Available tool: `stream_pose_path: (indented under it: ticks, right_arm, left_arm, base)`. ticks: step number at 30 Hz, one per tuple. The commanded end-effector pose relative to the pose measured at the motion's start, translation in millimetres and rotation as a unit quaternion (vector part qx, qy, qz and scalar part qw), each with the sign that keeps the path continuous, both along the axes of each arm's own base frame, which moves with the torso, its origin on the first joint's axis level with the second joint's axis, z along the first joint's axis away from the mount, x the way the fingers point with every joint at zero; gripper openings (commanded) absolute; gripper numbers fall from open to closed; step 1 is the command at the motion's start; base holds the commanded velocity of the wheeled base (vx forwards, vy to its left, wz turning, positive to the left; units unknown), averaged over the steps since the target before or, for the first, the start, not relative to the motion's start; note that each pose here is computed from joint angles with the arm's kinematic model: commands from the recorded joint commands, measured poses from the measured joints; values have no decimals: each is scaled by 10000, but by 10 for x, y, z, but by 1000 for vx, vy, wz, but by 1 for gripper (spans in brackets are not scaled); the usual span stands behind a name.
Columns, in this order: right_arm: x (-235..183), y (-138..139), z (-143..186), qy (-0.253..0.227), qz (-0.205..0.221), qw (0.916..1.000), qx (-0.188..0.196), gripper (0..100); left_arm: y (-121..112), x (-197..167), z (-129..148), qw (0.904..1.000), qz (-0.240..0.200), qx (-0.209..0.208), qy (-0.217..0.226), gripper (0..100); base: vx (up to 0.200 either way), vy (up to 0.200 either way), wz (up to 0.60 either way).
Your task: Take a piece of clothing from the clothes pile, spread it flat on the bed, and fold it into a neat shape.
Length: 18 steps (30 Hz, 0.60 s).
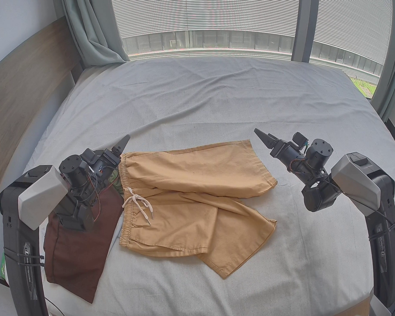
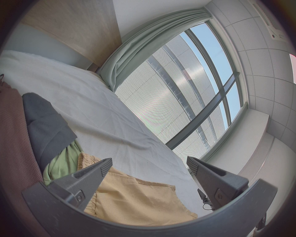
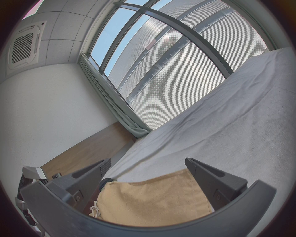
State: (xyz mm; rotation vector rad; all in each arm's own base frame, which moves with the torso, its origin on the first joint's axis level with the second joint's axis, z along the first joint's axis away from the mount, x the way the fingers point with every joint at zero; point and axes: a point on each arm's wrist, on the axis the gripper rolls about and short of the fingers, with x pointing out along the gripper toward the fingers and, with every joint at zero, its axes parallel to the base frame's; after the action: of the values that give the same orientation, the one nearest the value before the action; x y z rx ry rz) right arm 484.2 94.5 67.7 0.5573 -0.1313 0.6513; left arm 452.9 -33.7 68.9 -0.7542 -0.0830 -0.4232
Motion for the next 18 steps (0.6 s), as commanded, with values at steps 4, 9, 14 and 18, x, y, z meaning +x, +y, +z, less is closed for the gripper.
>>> stream_pose_path:
  ticks: [4, 9, 14, 18]
  right_arm:
    - [-278, 81, -68, 361, 90, 9992, -165, 100]
    - [-521, 115, -25, 400, 180, 9989, -183, 100]
    - [-735, 100, 10, 650, 212, 9974, -243, 100]
    - [-896, 68, 39, 821, 210, 9960, -292, 100]
  left_arm:
    - [-13, -108, 61, 9998, -8, 10, 183, 100]
    - [-14, -316, 122, 9997, -71, 45, 220, 100]
    - [3, -510, 117, 9991, -81, 207, 364, 100]
    - [21, -701, 130, 9974, -174, 510, 475, 100]
  base:
    - [0, 0, 0]
    - [0, 0, 0]
    - [0, 0, 0]
    - [0, 0, 0]
